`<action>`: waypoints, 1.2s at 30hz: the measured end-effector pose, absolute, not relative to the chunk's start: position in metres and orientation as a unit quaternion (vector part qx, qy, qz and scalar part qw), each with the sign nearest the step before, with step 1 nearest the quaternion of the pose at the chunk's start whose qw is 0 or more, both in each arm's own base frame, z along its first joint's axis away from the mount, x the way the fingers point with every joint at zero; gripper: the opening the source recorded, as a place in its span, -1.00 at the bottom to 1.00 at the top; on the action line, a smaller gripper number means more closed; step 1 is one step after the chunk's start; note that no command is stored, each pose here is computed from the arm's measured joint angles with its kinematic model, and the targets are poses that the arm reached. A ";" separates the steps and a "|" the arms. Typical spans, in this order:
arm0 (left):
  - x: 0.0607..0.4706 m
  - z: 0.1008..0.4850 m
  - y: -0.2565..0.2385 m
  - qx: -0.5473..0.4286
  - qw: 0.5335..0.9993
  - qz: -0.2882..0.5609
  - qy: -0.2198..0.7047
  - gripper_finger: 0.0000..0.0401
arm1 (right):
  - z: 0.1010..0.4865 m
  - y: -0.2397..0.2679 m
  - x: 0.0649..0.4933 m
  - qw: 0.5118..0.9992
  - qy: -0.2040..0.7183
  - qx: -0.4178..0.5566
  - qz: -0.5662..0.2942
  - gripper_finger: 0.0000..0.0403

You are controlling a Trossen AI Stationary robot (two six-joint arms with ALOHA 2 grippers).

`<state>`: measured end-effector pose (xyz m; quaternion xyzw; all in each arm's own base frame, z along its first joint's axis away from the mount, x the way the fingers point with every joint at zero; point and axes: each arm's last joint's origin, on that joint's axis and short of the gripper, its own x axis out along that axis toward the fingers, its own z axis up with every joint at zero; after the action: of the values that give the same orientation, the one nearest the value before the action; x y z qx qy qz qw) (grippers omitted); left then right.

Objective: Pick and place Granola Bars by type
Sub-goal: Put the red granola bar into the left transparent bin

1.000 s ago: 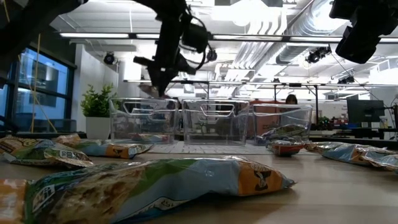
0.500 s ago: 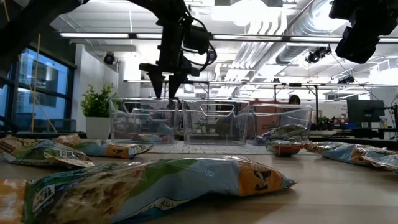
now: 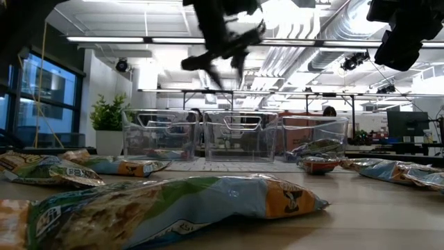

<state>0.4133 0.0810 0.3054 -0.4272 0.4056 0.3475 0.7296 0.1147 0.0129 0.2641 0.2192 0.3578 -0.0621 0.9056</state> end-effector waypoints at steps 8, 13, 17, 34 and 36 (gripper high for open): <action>0.451 0.280 0.021 -0.472 0.735 0.317 0.370 0.02 | 0.264 0.013 0.114 0.905 0.359 0.218 -0.064 -1.00; 0.472 0.247 0.011 -0.497 0.724 0.285 0.385 0.02 | 0.264 0.013 0.114 0.906 0.360 0.215 -0.063 -1.00; 0.482 0.230 0.008 -0.511 0.716 0.263 0.395 0.02 | 0.264 0.013 0.114 0.907 0.361 0.211 -0.061 -1.00; 0.498 0.189 0.006 -0.522 0.700 0.240 0.425 0.02 | 0.264 0.013 0.114 0.906 0.362 0.211 -0.058 -1.00; 0.500 0.185 0.006 -0.522 0.700 0.239 0.425 0.02 | 0.264 0.013 0.114 0.906 0.362 0.211 -0.058 -1.00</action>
<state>0.4997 0.0060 0.1846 -0.5218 0.4249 0.2392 0.7000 0.1143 0.0130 0.2637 0.2107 0.3616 -0.0582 0.9063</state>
